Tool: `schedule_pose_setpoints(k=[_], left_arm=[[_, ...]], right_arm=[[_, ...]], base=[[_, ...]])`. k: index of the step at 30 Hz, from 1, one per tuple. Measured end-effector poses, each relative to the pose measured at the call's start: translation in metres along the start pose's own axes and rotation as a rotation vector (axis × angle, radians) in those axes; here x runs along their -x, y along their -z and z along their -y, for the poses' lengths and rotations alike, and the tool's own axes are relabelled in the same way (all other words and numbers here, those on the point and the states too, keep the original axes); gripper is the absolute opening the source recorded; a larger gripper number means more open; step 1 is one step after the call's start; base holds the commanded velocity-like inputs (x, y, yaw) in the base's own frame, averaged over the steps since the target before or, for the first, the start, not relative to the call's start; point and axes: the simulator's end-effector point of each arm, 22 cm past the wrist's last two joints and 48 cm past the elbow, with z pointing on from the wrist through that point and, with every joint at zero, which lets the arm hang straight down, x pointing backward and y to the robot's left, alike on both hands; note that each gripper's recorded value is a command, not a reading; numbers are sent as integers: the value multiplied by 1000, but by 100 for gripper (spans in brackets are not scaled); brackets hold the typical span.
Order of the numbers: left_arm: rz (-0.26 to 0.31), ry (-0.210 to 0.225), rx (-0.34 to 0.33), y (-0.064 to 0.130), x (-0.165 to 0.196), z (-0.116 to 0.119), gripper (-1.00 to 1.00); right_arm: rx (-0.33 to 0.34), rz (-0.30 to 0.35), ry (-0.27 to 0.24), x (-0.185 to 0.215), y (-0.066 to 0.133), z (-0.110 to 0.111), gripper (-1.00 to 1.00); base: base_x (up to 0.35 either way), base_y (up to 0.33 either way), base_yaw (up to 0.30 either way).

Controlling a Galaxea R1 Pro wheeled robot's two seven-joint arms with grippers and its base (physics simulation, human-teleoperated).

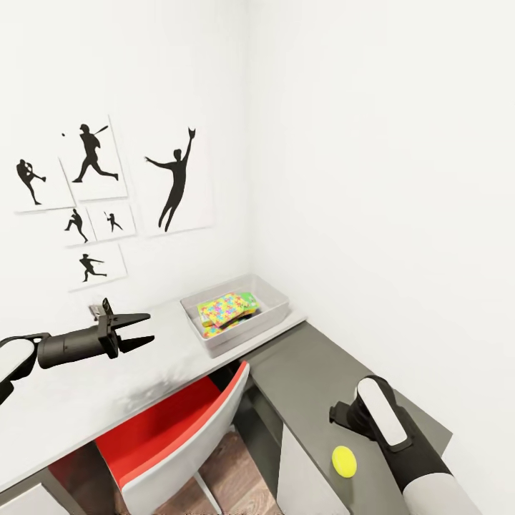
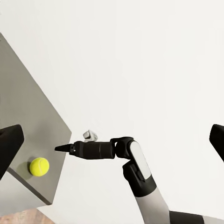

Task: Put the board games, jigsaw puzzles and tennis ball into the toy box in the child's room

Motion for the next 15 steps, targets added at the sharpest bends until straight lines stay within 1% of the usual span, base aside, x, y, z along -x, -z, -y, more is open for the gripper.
schedule_pose_setpoints(k=[8, 10, 12, 14, 15], left_arm=[[-8, 4, -5, -1, -1, -2, 100], [-14, 0, -14, -3, -3, 1, 100], [-27, -12, -38, -6, -6, 10, 100], [-51, -33, -74, -6, -15, 23, 100], [-58, -38, -80, -5, -17, 26, 100]], right_arm=[[-4, -9, 0, 0, -5, 0, 100], [-4, -12, 0, -1, -6, 0, 100], [-5, -15, 0, -2, -7, 0, 100], [-7, -17, 0, -2, -8, 1, 100], [-8, -19, 0, -3, -9, 1, 100]], base=[[0, 0, 0], [0, 0, 0], [0, 0, 0], [0, 0, 0], [0, 0, 0]])
